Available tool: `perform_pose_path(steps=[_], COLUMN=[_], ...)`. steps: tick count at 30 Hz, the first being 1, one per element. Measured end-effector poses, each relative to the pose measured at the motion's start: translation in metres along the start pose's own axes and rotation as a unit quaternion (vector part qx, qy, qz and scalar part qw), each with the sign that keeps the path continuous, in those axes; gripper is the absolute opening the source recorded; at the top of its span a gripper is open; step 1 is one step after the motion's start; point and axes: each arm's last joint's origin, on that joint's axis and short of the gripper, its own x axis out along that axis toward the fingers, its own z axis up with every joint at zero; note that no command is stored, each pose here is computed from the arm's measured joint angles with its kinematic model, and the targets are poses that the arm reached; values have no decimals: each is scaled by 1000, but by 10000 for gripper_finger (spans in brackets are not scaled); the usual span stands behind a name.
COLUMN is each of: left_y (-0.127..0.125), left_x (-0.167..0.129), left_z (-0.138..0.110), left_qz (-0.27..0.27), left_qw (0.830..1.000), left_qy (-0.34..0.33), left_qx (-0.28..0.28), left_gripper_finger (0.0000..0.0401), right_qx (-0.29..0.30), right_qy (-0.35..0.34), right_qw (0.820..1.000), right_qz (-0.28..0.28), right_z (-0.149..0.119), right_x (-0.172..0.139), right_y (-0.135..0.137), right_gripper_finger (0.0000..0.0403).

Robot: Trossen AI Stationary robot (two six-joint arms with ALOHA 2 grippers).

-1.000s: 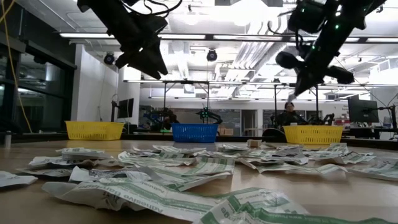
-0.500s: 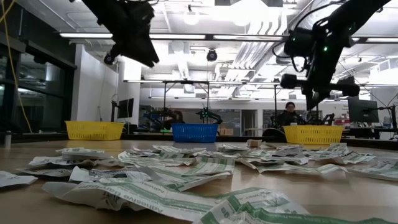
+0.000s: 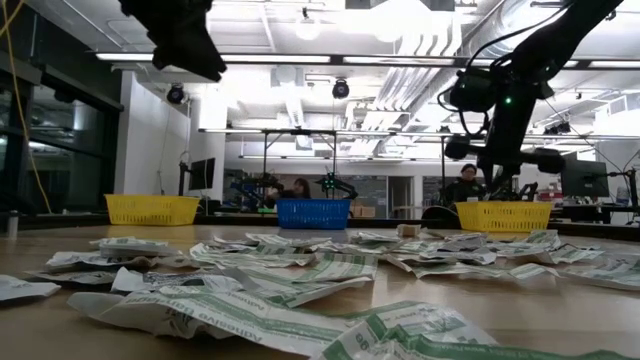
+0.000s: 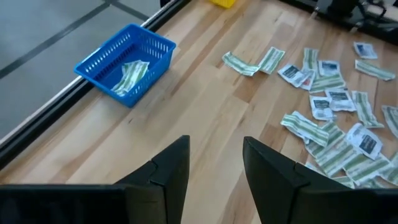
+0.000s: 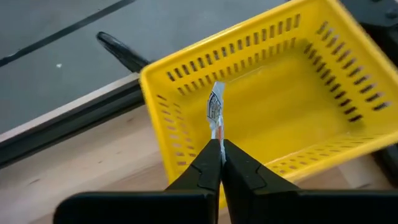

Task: Pick & Place First Aid Supplies
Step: Put the orange ointment pack into the right yellow bin, then put the green bandage pack into the top blue bin

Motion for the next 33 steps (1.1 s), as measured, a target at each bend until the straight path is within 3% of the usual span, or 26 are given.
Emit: perform_pose_path(steps=[5, 13, 18, 25, 33], left_y=[7, 16, 20, 19, 11], left_x=[-6, -14, -24, -20, 13], left_z=[-15, -40, -46, -52, -73], left_qz=[-8, -29, -37, -61, -110], left_qw=[1000, 998, 996, 995, 983], left_qy=[-8, -12, -34, -14, 107], left_qx=[-12, -53, -70, -75, -102], left_gripper_finger=[149, 149, 149, 149, 149], right_qx=[-3, -3, -44, -96, -154], right_qy=[9, 19, 38, 36, 23], right_qw=[1000, 1000, 997, 991, 975], right_qz=[7, 20, 57, 90, 158], right_z=[1, 1, -1, -7, -5], right_x=[2, 2, 0, -13, -41], right_y=[0, 2, 7, 13, 15], right_gripper_finger=[34, 117, 149, 156, 146])
